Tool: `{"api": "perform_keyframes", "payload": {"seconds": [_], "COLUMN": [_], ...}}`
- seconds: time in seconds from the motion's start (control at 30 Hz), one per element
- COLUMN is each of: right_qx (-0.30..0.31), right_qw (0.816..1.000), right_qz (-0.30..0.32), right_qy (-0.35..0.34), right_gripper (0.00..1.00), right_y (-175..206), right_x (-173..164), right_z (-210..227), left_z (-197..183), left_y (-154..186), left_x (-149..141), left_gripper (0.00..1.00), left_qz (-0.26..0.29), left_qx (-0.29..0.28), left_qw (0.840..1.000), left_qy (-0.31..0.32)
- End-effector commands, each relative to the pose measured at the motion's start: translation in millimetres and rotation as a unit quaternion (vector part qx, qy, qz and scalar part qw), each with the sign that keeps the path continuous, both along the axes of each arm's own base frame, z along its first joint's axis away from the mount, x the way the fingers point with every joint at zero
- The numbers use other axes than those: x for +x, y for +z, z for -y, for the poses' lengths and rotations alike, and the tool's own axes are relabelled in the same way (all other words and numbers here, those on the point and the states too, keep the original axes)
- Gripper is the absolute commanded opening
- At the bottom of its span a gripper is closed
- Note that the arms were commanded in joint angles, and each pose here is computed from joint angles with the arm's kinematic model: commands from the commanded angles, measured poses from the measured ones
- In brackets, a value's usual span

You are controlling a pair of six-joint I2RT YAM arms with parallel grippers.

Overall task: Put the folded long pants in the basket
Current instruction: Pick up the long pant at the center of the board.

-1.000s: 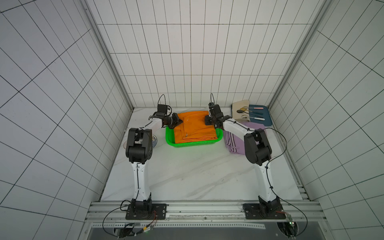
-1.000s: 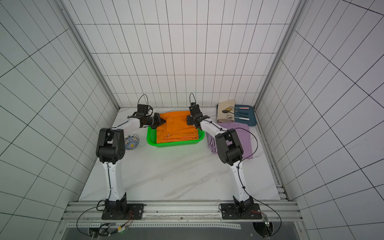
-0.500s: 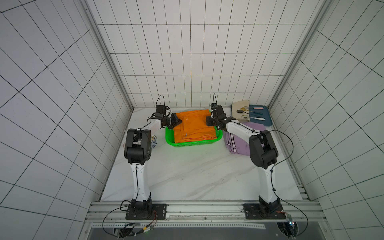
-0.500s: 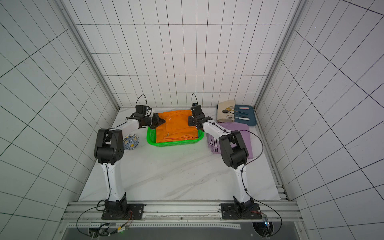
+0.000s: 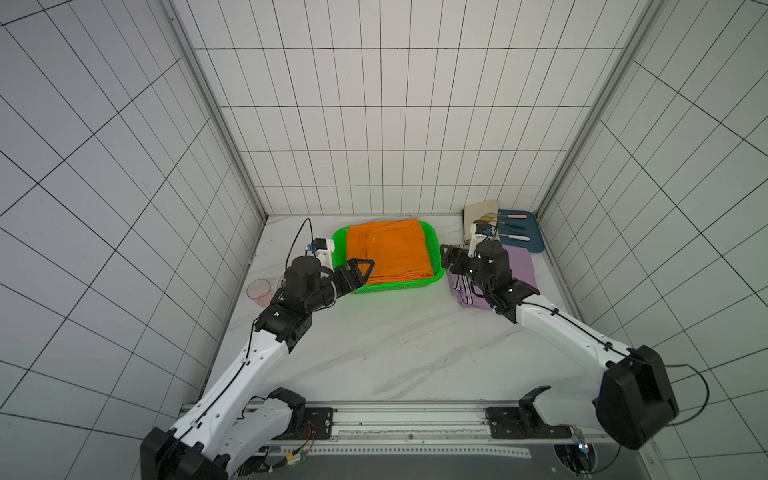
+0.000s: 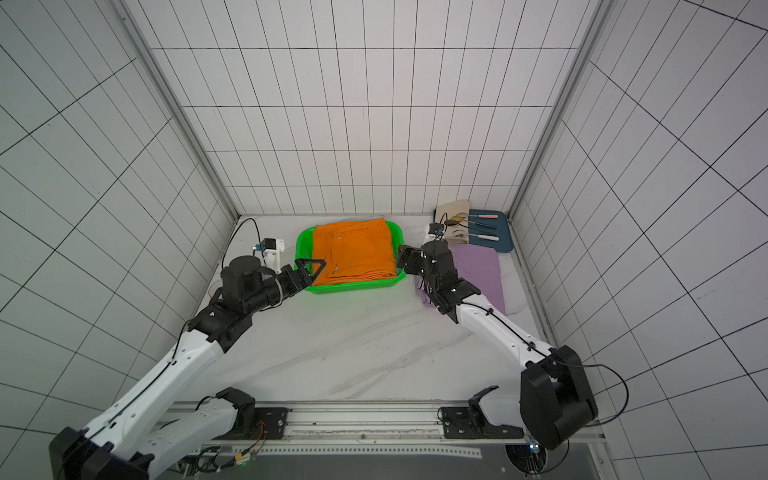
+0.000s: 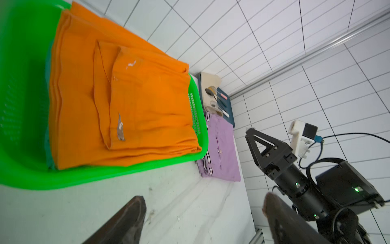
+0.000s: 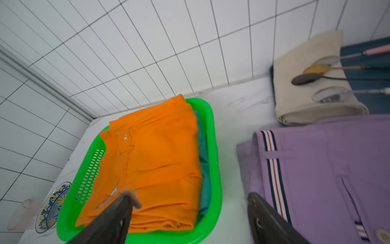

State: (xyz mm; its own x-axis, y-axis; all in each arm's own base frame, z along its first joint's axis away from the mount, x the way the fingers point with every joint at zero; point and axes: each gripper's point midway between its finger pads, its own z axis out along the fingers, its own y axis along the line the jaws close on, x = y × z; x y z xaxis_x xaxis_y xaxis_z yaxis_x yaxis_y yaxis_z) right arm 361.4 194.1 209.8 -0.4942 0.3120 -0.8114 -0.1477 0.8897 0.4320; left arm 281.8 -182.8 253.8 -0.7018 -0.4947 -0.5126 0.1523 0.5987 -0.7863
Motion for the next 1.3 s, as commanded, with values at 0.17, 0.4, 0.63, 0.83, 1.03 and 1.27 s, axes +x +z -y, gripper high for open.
{"api": "perform_keyframes", "payload": {"seconds": [0.17, 0.4, 0.63, 0.83, 1.03, 1.27], "right_qx": [0.132, 0.194, 0.209, 0.235, 0.270, 0.281], "right_qw": [0.971, 0.936, 0.921, 0.910, 0.898, 0.902], "right_qz": [-0.046, -0.085, -0.120, -0.170, -0.204, -0.215], "right_qy": [-0.194, -0.281, -0.305, -0.295, -0.281, -0.250], "right_gripper": [0.86, 0.86, 0.86, 0.83, 0.71, 0.00], "right_y": [-69, -123, -148, -182, -214, -221], "right_x": [-34, -44, -39, -21, -7, 0], "right_z": [82, 130, 145, 143, 135, 123], "left_z": [-17, -21, -10, -6, -6, -9], "left_y": [-104, -121, -135, -142, -141, -143], "left_x": [-47, -47, -41, -40, -40, -39], "left_gripper": [0.92, 0.93, 0.92, 0.93, 0.92, 0.93], "left_qz": [-0.096, -0.100, -0.122, -0.134, -0.133, -0.131], "left_qx": [0.025, 0.043, 0.046, 0.048, 0.051, 0.059], "left_qw": [0.995, 0.993, 0.991, 0.990, 0.990, 0.989], "left_qy": [0.033, 0.039, 0.021, 0.014, 0.013, 0.018]}}
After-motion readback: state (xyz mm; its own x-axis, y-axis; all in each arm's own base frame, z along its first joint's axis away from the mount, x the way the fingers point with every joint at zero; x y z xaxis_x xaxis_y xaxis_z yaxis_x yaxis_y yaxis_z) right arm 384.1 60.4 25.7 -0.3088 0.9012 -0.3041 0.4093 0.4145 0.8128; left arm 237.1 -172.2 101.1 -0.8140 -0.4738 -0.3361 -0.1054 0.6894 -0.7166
